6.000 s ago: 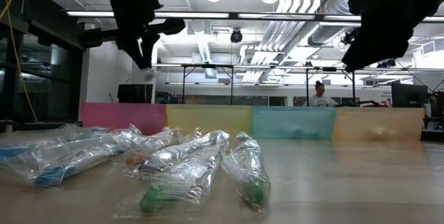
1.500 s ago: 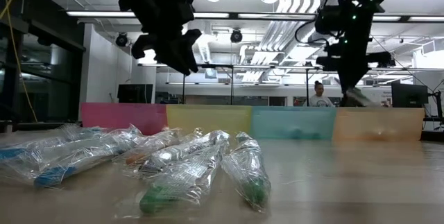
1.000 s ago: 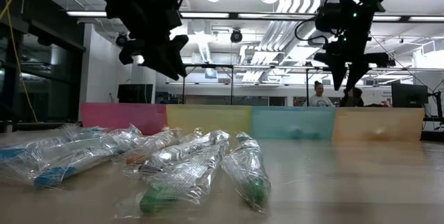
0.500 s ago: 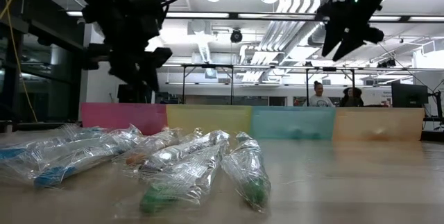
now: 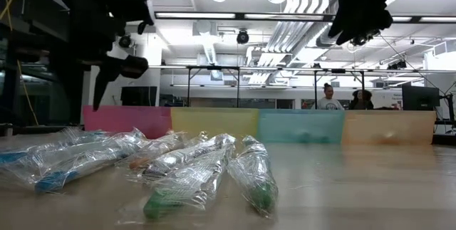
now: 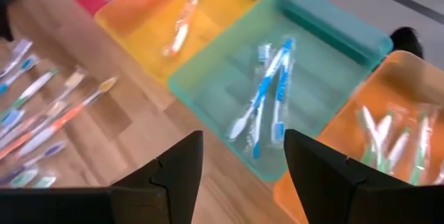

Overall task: Pick & Place Toothbrushes
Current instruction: Put the purple toothbrush into the pink bin

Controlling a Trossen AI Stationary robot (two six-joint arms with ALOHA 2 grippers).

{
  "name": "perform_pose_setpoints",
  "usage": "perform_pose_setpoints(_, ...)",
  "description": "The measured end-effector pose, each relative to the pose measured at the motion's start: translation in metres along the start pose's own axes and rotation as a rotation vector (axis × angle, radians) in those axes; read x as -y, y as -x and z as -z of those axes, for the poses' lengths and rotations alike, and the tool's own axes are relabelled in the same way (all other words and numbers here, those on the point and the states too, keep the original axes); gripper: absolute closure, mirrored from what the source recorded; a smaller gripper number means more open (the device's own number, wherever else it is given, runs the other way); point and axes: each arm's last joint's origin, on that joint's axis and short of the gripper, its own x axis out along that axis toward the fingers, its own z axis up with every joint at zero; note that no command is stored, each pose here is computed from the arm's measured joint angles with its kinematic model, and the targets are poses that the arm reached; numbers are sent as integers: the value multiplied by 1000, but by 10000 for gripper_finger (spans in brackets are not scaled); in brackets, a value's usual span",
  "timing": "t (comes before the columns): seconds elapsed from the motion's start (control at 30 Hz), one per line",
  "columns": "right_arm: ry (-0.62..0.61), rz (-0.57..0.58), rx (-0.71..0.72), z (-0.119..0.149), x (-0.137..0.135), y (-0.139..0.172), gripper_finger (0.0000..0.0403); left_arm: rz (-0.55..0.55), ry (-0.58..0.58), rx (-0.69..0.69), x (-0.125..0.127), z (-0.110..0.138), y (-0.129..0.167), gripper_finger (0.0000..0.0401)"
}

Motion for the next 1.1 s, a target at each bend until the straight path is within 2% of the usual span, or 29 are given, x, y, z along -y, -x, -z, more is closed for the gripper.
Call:
perform_pose_setpoints(0.37, 46, -40, -3, 8, -12, 5, 206, -12, -166, -77, 16, -18, -7, 278)
perform_pose_setpoints(0.5, 56, -45, -9, 9, -14, 6, 206, -2, -203, -74, 22, -23, -9, 261)
perform_pose_setpoints(0.63, 64, -53, -12, 10, -15, 7, 206, -6, -239, -133, 30, -20, -17, 223)
perform_pose_setpoints(0.77, 57, -62, -15, 12, -17, 7, 206, -62, -248, -182, 30, -16, -22, 197)
perform_pose_setpoints(0.9, 60, -73, -18, 13, -19, 8, 206, -90, -271, -162, 30, -15, -28, 193)
perform_pose_setpoints(1.1, 54, -89, -22, 15, -22, 10, 206, -64, -291, -183, 35, -7, -35, 192)
